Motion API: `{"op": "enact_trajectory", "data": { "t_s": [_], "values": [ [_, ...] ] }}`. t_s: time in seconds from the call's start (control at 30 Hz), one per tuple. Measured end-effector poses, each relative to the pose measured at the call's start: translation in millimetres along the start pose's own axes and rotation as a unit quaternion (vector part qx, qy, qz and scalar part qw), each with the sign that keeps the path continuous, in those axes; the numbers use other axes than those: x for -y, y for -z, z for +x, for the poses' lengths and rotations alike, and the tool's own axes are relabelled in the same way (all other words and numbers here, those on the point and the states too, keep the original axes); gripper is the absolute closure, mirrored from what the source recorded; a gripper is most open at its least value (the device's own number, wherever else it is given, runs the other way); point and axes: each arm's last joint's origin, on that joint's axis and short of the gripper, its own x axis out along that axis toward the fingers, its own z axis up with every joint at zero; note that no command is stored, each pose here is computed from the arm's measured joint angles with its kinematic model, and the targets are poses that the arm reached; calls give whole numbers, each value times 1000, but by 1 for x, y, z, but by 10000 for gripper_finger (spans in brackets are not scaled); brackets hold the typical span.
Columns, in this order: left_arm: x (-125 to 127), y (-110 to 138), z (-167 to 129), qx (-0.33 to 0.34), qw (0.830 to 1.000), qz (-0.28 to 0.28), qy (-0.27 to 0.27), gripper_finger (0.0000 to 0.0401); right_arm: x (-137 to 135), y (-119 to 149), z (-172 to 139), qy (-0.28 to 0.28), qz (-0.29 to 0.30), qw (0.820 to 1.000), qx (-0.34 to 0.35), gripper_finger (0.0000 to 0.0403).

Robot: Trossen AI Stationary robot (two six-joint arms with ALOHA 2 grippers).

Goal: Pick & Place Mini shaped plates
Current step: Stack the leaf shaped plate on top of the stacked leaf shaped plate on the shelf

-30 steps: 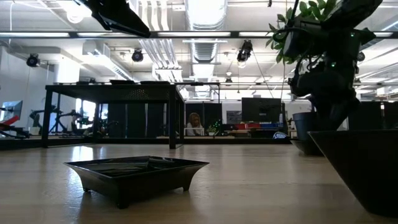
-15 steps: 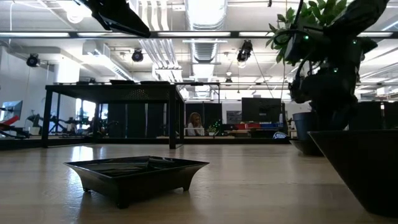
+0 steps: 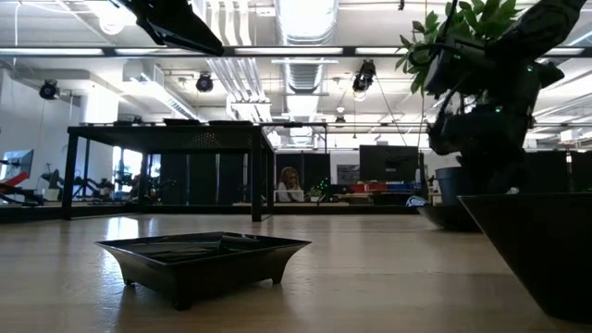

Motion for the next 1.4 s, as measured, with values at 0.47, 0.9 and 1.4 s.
{"op": "enact_trajectory", "data": {
  "t_s": [0.47,0.9,1.4],
  "values": [
    [0,0,0,0,1000,-1,0,316,-43,-48,-19,-6,-47,996,80,395],
    [0,-2,-2,4,1000,-3,3,316,-107,-114,13,-40,-173,981,73,395],
    [0,-3,-3,7,1000,-7,5,316,-136,-142,64,-73,-238,968,21,395]
  ]
}}
